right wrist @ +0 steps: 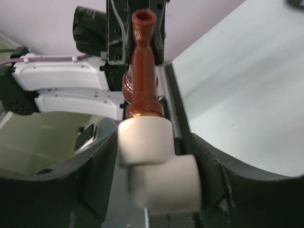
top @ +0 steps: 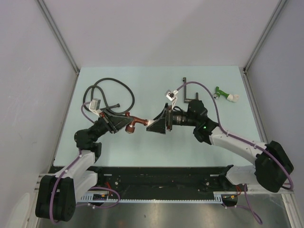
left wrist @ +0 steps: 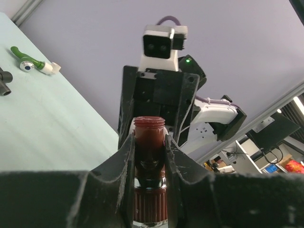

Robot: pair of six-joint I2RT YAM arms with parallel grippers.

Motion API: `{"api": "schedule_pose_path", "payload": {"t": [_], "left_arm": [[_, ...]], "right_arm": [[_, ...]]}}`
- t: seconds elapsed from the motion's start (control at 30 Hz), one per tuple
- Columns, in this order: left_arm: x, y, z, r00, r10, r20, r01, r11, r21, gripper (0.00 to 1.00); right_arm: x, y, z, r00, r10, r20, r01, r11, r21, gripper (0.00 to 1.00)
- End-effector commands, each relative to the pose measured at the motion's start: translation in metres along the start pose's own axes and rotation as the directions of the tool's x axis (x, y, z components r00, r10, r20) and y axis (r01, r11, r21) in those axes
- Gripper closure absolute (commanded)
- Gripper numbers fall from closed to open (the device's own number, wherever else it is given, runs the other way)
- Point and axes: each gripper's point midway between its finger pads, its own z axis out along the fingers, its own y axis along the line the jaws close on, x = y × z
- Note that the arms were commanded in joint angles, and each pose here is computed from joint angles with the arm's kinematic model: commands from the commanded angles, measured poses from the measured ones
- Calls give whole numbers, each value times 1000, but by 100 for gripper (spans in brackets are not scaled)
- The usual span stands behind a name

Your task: Install the water faucets

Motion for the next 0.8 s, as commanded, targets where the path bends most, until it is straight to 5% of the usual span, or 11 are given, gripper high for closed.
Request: {"api": "schedule_pose_path", "payload": {"t": [0.0, 0.2, 0.53, 0.77], "left_arm": [[-7, -67, -6, 935, 340, 103, -355, 900, 253, 100], [-7, -66, -6, 936, 336, 105, -352, 902, 249, 100], [-7, -66, -6, 937, 335, 102, -350, 903, 251, 100], [-7, -66, -6, 936, 338, 104, -353, 902, 250, 100]], "right_arm": [[-41, 8, -19, 970, -225, 94, 211, 968, 138, 26], [-52, 10, -37, 900, -429, 72, 392, 872, 295, 15], [-43, 33, -31, 588, -803, -99, 769, 517, 376, 14], [-27, 13, -17, 453, -848, -275, 843, 306, 442, 16]]}}
